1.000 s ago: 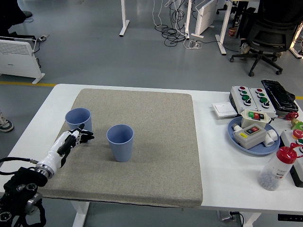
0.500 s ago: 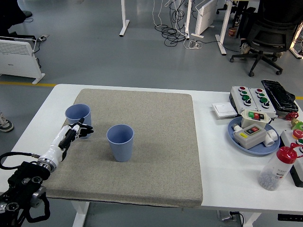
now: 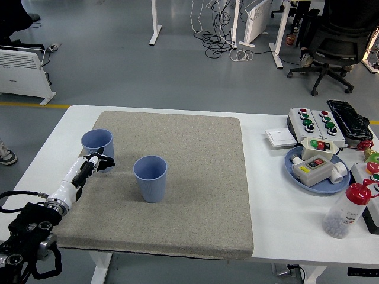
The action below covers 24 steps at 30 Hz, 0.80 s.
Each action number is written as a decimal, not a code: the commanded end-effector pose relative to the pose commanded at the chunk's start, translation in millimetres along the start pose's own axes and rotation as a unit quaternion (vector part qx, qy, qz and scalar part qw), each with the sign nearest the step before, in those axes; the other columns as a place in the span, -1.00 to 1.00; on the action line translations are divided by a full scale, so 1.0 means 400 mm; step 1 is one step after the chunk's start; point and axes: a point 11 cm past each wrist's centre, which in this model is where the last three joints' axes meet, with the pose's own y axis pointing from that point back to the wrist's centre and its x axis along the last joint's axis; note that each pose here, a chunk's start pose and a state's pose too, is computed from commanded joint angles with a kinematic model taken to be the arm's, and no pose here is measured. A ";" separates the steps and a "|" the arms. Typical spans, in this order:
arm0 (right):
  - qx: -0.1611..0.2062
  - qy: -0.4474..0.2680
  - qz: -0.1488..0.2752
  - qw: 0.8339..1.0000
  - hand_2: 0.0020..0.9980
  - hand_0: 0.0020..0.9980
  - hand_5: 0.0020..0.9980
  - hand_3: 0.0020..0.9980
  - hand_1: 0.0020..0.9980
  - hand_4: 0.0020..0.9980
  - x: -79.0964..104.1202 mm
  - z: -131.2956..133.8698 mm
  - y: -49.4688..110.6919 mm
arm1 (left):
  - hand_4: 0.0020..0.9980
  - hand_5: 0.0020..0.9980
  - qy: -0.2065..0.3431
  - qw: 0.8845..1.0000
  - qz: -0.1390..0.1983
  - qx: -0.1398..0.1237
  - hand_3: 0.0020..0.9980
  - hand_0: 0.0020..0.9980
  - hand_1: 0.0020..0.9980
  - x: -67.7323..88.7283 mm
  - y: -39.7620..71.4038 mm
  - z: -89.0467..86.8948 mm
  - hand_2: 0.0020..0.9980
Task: Push cup pick cup insert cup
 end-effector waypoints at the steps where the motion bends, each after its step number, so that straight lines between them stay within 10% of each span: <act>1: 0.000 0.000 0.000 1.000 0.27 0.38 -0.02 0.15 0.22 -0.83 0.000 0.000 0.000 | 0.27 1.00 -0.001 1.000 -0.001 -0.002 0.02 0.52 0.35 -0.001 0.002 0.003 0.14; 14: -0.007 0.001 0.000 1.000 0.27 0.38 -0.02 0.15 0.22 -0.83 0.000 0.020 -0.004 | 0.31 1.00 -0.077 0.993 0.004 -0.087 0.10 0.14 0.24 0.020 0.058 0.150 0.13; 22: -0.011 0.001 0.001 1.000 0.27 0.38 -0.02 0.15 0.22 -0.83 0.001 0.027 -0.005 | 0.59 1.00 -0.208 0.970 -0.039 -0.119 0.20 0.07 0.26 -0.017 0.035 0.293 0.22; 23: -0.011 0.002 0.001 1.000 0.27 0.38 -0.02 0.15 0.22 -0.82 0.002 0.027 -0.005 | 0.81 0.63 -0.235 0.964 -0.057 -0.112 0.62 0.78 0.79 -0.032 0.027 0.305 0.88; 24: -0.011 0.002 0.001 1.000 0.27 0.38 -0.02 0.15 0.22 -0.82 0.002 0.027 -0.005 | 0.81 0.63 -0.261 0.957 -0.067 -0.106 0.62 0.78 0.79 -0.039 0.023 0.307 0.88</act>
